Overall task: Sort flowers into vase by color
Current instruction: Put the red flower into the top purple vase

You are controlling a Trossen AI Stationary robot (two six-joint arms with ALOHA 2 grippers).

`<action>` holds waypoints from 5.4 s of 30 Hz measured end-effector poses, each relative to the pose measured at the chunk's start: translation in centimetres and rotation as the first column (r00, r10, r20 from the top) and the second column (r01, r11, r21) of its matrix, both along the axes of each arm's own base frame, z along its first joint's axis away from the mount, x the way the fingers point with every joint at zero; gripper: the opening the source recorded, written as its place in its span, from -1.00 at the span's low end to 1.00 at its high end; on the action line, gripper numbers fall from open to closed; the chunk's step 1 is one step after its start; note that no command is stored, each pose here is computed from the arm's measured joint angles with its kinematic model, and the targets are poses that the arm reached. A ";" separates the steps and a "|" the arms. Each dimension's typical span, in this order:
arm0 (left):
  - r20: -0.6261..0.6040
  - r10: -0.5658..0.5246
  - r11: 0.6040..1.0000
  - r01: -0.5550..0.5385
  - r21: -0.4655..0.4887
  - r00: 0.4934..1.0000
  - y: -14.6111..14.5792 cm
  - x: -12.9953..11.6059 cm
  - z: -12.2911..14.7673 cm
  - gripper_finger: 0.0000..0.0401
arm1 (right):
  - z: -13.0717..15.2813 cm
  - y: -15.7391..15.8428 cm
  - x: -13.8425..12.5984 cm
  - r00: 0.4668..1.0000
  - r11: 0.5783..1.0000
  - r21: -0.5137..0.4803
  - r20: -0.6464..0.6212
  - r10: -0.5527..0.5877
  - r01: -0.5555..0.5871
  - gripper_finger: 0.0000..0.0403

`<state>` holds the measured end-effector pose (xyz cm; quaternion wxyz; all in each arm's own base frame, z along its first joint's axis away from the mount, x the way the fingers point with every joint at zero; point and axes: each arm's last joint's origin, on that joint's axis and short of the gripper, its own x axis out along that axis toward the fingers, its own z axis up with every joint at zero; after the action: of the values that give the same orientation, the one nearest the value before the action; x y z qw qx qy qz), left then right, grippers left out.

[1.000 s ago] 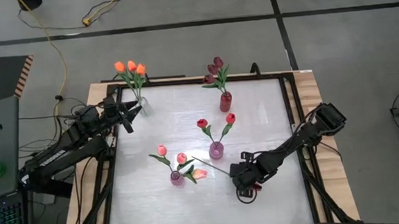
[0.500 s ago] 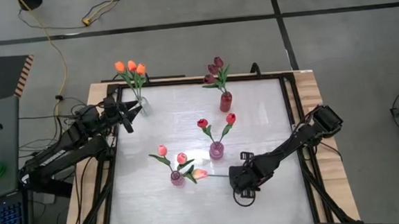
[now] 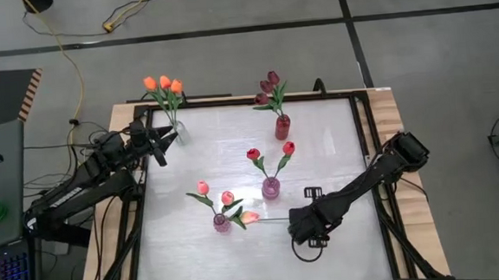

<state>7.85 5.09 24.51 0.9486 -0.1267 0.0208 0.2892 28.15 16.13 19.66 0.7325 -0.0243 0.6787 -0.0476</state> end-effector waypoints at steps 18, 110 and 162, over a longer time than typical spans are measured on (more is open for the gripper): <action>0.143 -0.077 0.997 0.076 0.013 0.987 -0.2 0.2 1.2 -0.25 | 7.5 -0.5 -0.9 0.990 0.959 -0.260 -0.105 0.091 -0.115 -0.84; 0.329 -0.735 0.628 0.778 0.001 0.592 4.1 21.7 15.6 -0.25 | 26.0 -7.1 1.9 0.523 -0.281 -0.830 -0.530 0.668 -0.482 -0.83; 0.387 -0.823 0.427 0.902 -0.059 0.415 0.3 23.2 16.0 -0.25 | 26.4 -8.7 3.4 0.453 -0.328 -0.848 -0.507 0.734 -0.417 -0.83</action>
<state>31.10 5.42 40.48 0.9252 -0.2618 -0.0231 -0.2739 31.51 7.41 46.08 0.5078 -0.8193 0.2505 -0.0901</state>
